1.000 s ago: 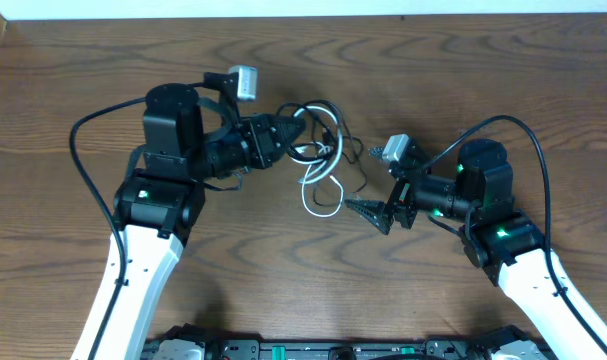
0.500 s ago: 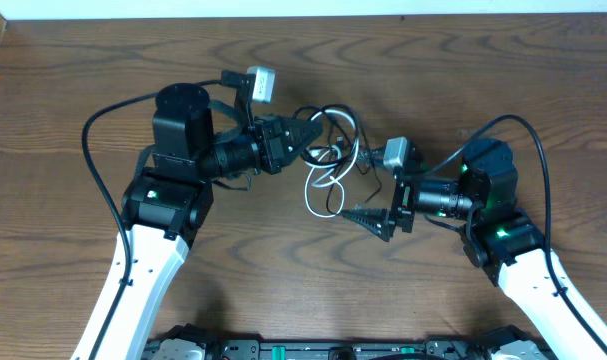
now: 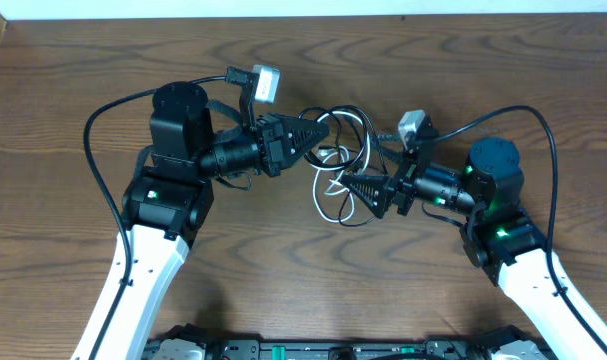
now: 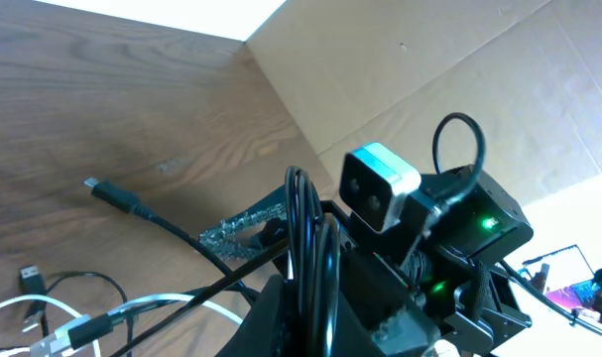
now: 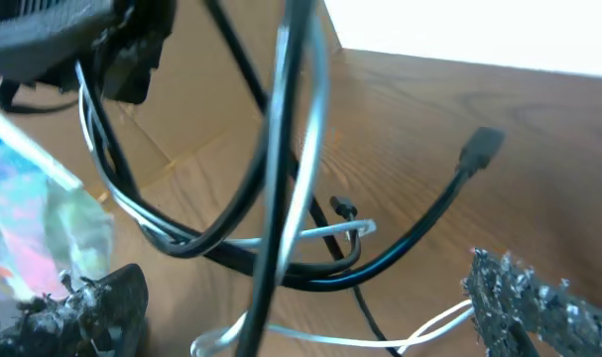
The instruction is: Untangle cables
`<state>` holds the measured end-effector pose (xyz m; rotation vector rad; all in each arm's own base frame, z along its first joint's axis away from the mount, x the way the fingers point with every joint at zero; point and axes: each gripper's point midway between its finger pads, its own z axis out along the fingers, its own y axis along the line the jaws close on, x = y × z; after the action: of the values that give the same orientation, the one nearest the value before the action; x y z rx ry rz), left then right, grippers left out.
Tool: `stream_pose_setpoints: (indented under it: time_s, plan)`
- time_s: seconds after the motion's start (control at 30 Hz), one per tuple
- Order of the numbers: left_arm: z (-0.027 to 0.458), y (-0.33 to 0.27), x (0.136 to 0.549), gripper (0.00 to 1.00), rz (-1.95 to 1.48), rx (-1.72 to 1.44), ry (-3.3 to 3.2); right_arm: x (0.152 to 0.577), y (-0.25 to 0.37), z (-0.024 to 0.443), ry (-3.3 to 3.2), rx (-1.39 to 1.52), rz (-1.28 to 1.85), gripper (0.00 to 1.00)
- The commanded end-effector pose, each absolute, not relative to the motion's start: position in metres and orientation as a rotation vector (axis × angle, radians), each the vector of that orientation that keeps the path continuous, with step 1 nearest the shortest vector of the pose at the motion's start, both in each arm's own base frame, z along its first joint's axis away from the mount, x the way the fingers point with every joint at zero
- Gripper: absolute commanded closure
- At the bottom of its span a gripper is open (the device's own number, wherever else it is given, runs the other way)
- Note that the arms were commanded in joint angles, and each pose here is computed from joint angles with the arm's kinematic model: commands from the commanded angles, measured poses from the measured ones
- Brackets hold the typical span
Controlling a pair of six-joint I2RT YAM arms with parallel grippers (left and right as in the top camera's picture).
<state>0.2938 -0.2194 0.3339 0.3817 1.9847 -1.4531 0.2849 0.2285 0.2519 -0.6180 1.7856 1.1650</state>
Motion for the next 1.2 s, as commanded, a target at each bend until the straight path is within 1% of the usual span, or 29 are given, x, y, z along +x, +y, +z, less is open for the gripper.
stream_pose_setpoints:
  time_s: [0.0,0.17,0.27,0.4,0.47,0.5,0.53,0.57,0.6,0.63,0.67,0.7,0.8,0.9,1.0,1.17]
  plan:
    - [0.351,-0.222,0.291,0.92,-1.460,0.438,1.928,0.293,0.229,0.248,1.851,-0.512,1.199,0.01]
    - [0.362,-0.226,0.291,0.92,-1.476,0.451,1.881,0.292,0.241,0.231,1.900,-0.527,1.218,0.01]
    - [0.365,-0.236,0.283,0.92,-1.493,0.497,1.861,0.300,0.246,0.216,1.936,-0.502,1.178,0.01]
    - [0.365,-0.245,0.277,0.93,-1.508,0.522,1.863,0.308,0.249,0.214,1.917,-0.498,1.159,0.01]
    - [0.365,-0.245,0.277,0.93,-1.509,0.524,1.863,0.311,0.250,0.215,1.897,-0.509,1.153,0.04]
    - [0.365,-0.245,0.277,0.92,-1.509,0.524,1.863,0.312,0.251,0.214,1.893,-0.517,1.146,0.11]
    - [0.365,-0.245,0.277,0.92,-1.505,0.529,1.860,0.312,0.251,0.214,1.890,-0.527,1.139,0.29]
    - [0.365,-0.245,0.277,0.93,-1.493,0.543,1.851,0.311,0.251,0.212,1.898,-0.526,1.140,0.56]
    - [0.365,-0.245,0.277,0.93,-1.483,0.557,1.842,0.311,0.250,0.210,1.909,-0.523,1.140,0.75]
    - [0.365,-0.245,0.277,0.92,-1.476,0.566,1.837,0.310,0.250,0.206,1.927,-0.520,1.141,0.86]
    - [0.365,-0.245,0.277,0.92,-1.471,0.572,1.834,0.308,0.249,0.201,1.953,-0.514,1.142,0.94]
    - [0.364,-0.245,0.277,0.92,-1.469,0.574,1.834,0.308,0.248,0.198,1.971,-0.508,1.140,0.97]
    - [0.357,-0.244,0.277,0.92,-1.442,0.586,1.850,0.305,0.243,0.181,2.048,-0.493,1.101,0.99]
    - [0.322,-0.235,0.285,0.92,-1.328,0.499,2.009,0.302,0.235,0.162,2.125,-0.510,1.025,0.99]
    - [0.306,-0.231,0.284,0.92,-1.292,0.472,2.084,0.301,0.235,0.161,2.122,-0.528,1.018,0.99]
    - [0.307,-0.231,0.284,0.92,-1.292,0.473,2.080,0.296,0.241,0.166,2.097,-0.565,1.066,0.97]
